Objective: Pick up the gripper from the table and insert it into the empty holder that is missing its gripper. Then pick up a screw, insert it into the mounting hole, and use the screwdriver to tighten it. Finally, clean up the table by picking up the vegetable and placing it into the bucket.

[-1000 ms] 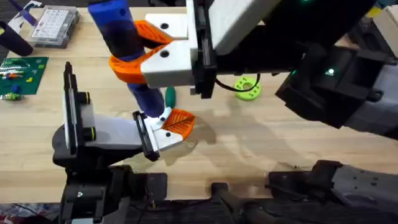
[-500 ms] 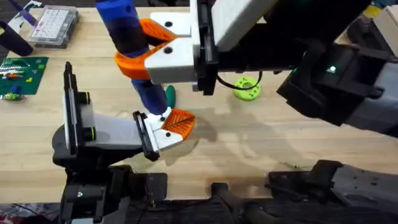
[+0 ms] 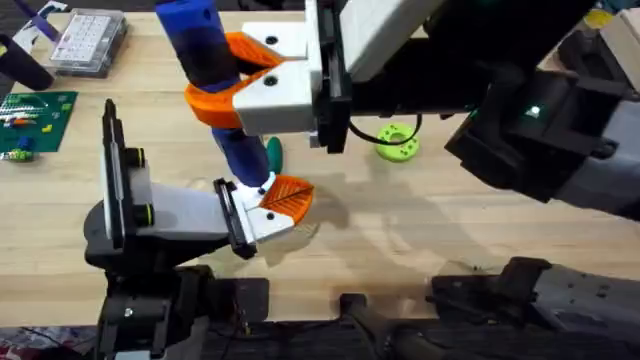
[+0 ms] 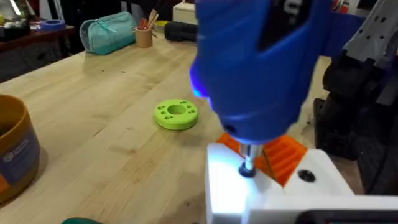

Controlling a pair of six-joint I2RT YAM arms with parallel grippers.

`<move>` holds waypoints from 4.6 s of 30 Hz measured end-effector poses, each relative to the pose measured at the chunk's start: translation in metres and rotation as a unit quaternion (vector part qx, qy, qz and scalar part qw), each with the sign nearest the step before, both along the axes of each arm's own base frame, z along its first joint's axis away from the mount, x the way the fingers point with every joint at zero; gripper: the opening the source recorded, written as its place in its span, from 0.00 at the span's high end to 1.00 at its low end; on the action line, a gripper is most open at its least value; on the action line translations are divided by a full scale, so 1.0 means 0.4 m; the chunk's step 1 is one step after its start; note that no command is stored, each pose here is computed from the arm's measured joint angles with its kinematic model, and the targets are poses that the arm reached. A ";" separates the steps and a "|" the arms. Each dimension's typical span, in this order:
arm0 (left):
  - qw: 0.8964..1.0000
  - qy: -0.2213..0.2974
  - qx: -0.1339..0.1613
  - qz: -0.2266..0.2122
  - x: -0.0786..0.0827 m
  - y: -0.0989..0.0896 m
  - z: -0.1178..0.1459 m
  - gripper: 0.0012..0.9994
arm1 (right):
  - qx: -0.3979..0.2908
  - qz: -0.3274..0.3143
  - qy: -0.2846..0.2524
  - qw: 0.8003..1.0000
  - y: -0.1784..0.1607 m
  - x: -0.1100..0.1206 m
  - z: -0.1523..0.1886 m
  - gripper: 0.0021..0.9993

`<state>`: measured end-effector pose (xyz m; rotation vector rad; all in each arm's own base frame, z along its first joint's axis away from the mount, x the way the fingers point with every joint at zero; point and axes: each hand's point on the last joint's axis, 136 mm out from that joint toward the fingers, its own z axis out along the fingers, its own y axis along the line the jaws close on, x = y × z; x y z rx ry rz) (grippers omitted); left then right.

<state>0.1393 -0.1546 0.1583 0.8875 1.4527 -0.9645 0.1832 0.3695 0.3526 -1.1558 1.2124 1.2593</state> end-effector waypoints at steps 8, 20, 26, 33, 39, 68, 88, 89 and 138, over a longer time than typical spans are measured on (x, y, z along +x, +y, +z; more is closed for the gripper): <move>1.000 0.000 0.000 0.000 0.000 0.000 0.000 0.99 | 0.000 0.000 0.004 1.000 0.000 0.000 0.000 0.96; 1.000 0.000 0.000 0.000 0.000 0.000 0.000 0.99 | -0.002 0.000 0.010 1.000 0.000 0.000 -0.003 0.96; 1.000 0.000 0.000 0.000 0.000 0.000 0.000 0.99 | -0.007 0.000 0.015 1.000 0.000 0.000 -0.010 0.96; 1.000 0.001 0.000 0.000 0.000 0.000 0.000 0.99 | -0.020 0.000 0.026 0.999 -0.002 -0.002 -0.024 0.96; 1.000 0.001 -0.001 0.000 0.000 0.000 0.000 0.99 | -0.026 0.000 0.028 0.999 -0.003 -0.003 -0.033 0.96; 1.000 0.001 0.000 0.000 0.000 0.000 0.000 0.99 | 0.000 0.001 0.007 1.000 -0.004 -0.004 0.003 0.96; 1.000 0.001 0.000 0.000 0.000 0.000 0.000 0.99 | -0.005 0.000 -0.001 1.000 -0.003 -0.004 -0.005 0.96; 1.000 0.001 0.000 0.000 0.000 0.000 0.000 0.99 | -0.005 0.000 -0.001 1.000 -0.003 -0.004 -0.005 0.96; 1.000 0.001 0.000 0.000 0.000 0.000 0.000 0.99 | -0.005 0.000 -0.001 1.000 -0.003 -0.004 -0.004 0.96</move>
